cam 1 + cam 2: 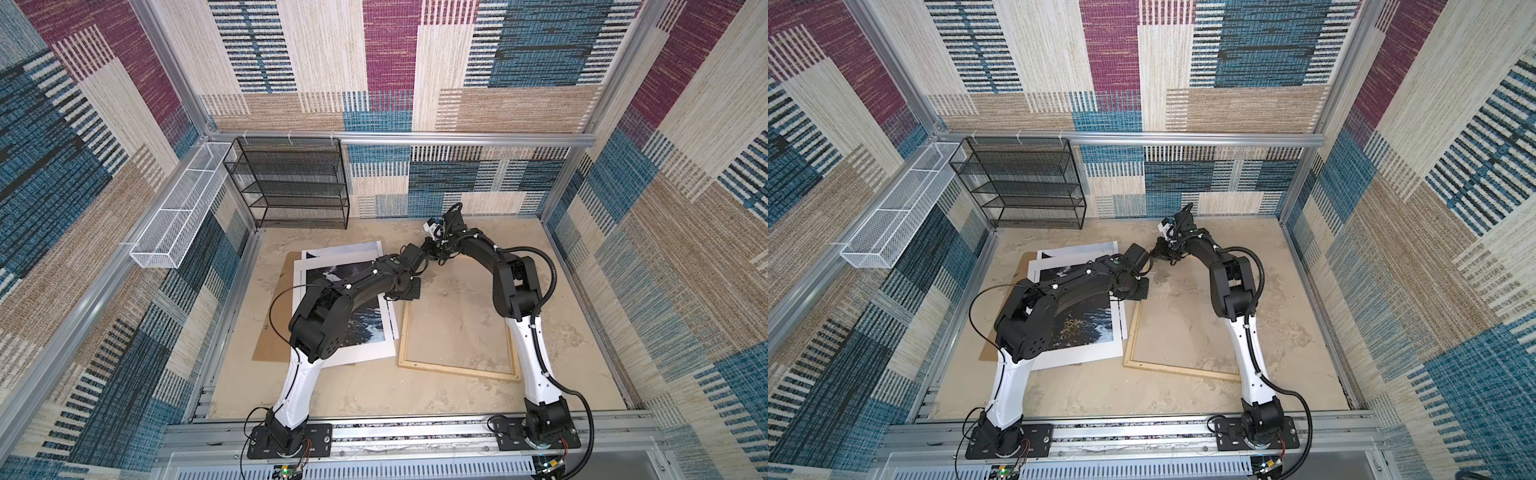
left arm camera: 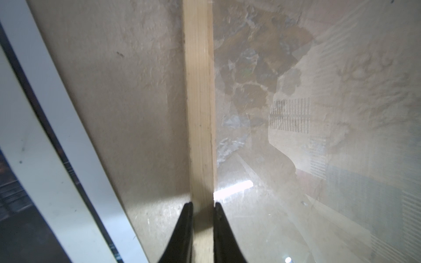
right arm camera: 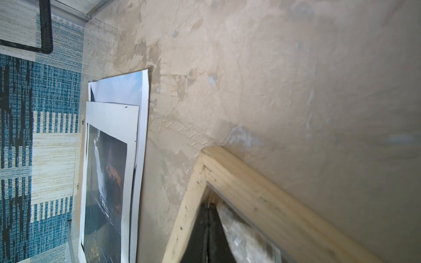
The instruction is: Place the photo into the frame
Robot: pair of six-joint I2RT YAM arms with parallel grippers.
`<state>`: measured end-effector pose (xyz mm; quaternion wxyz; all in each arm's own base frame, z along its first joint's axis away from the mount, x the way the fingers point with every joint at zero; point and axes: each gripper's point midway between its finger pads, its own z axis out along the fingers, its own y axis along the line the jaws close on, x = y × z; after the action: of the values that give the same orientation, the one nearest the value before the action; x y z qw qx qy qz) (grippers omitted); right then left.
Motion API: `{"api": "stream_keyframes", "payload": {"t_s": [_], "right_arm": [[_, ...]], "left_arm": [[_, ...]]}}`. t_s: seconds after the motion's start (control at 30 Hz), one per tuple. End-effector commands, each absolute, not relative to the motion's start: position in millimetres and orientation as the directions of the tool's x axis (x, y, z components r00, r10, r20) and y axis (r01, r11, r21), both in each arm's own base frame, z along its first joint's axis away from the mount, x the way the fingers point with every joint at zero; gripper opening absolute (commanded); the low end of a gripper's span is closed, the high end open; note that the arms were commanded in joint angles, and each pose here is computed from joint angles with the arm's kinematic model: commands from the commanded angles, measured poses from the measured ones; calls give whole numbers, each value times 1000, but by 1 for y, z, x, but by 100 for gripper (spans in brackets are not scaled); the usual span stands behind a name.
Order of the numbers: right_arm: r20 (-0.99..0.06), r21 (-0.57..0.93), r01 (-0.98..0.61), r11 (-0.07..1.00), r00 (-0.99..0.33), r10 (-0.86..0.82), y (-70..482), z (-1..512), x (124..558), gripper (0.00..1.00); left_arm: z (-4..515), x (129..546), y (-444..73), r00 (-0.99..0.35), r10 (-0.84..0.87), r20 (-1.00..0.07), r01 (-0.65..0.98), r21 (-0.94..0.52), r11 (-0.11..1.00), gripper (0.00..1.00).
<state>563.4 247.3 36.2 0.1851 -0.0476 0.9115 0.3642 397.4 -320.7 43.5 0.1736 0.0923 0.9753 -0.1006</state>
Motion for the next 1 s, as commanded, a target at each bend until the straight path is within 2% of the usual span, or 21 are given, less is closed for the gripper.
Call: {"api": "stream_keyframes", "payload": {"t_s": [0.0,0.23,0.47,0.83,0.97], "right_arm": [[-369,541,-108,834,-921,120,223,11,575,0],[-401,398,-73,915,-911,101,195,5,577,0],[-418,318,-48,947,-903,95,169,6,577,0],[-421,303,-25,953,-900,110,137,9,569,0],[-427,326,-62,943,-900,88,140,13,567,0]], "left_arm": [[43,399,-325,-914,164,-371,242,-175,954,15],[42,399,-316,-916,136,-377,203,-143,969,15],[39,399,-313,-921,121,-370,183,-136,974,14],[36,399,-308,-925,112,-364,163,-113,980,13],[38,399,-311,-925,112,-363,168,-127,978,14]]}}
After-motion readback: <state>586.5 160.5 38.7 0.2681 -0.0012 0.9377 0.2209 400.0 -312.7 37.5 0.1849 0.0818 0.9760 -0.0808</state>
